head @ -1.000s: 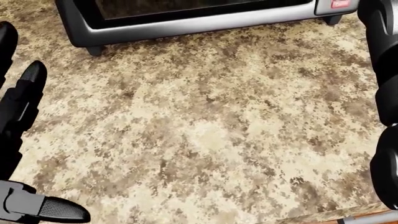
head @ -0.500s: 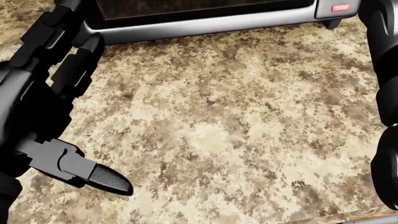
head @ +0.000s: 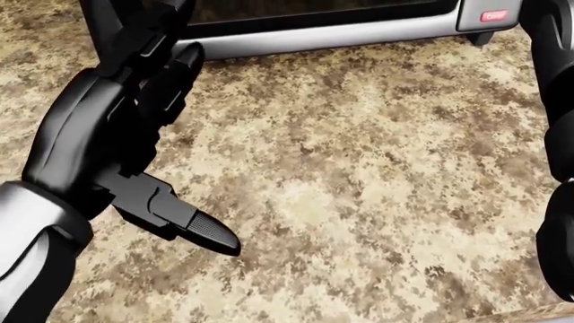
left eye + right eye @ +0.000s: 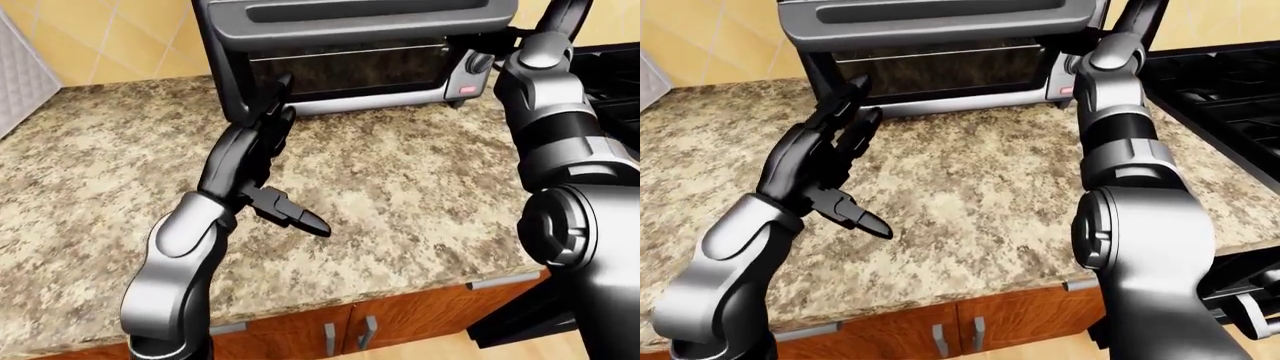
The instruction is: Close the toaster oven door.
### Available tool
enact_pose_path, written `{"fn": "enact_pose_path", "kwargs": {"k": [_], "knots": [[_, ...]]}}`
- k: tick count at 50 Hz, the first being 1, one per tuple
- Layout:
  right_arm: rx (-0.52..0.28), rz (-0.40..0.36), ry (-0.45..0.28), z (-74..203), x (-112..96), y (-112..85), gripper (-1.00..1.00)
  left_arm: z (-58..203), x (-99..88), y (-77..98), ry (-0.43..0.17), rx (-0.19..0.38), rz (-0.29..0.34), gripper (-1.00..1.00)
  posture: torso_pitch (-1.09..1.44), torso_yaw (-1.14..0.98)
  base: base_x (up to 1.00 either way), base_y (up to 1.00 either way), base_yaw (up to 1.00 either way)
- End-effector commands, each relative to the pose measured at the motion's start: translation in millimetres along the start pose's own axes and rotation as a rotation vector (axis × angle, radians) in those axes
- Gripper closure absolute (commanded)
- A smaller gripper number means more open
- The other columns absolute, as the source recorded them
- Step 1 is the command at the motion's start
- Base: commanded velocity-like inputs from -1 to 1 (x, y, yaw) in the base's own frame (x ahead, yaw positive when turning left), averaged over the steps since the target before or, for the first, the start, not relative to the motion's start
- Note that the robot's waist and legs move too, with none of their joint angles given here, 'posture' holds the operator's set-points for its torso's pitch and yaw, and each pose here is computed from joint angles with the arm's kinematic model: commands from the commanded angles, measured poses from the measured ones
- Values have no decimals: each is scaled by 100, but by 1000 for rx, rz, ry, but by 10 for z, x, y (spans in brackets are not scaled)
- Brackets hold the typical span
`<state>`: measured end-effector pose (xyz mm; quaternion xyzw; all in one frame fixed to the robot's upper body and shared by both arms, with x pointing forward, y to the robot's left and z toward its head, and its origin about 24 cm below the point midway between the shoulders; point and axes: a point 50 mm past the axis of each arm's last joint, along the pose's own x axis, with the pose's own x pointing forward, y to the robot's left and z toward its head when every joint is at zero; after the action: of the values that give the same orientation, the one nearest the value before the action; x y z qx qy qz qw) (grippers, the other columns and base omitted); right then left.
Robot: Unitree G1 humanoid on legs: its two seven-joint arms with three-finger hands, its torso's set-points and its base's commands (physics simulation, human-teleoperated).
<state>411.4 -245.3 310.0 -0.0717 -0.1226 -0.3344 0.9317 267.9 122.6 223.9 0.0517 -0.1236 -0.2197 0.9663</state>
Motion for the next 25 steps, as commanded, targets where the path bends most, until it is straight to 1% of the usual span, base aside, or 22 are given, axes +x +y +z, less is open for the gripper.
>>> {"fn": "enact_pose_path", "kwargs": {"k": [1, 6, 11, 15, 20, 25], "knots": [[171, 3, -274, 760, -40, -21, -100, 111, 3, -2, -68, 34, -5, -100, 0, 0, 0, 0, 0], [171, 4, -272, 753, -43, -14, -100, 108, 51, 4, -67, 39, -12, -100, 0, 0, 0, 0, 0], [173, 4, -274, 770, -44, -15, -100, 98, 100, -24, -62, 40, -34, -100, 0, 0, 0, 0, 0], [174, 4, -275, 777, -44, -15, -100, 110, 168, -27, -67, 48, -41, -100, 0, 0, 0, 0, 0], [173, 3, -274, 769, -43, -16, -100, 104, 182, -45, -69, 53, -56, -100, 0, 0, 0, 0, 0], [174, 2, -276, 782, -44, -17, -100, 131, 236, -28, -75, 63, -59, -100, 0, 0, 0, 0, 0]]}}
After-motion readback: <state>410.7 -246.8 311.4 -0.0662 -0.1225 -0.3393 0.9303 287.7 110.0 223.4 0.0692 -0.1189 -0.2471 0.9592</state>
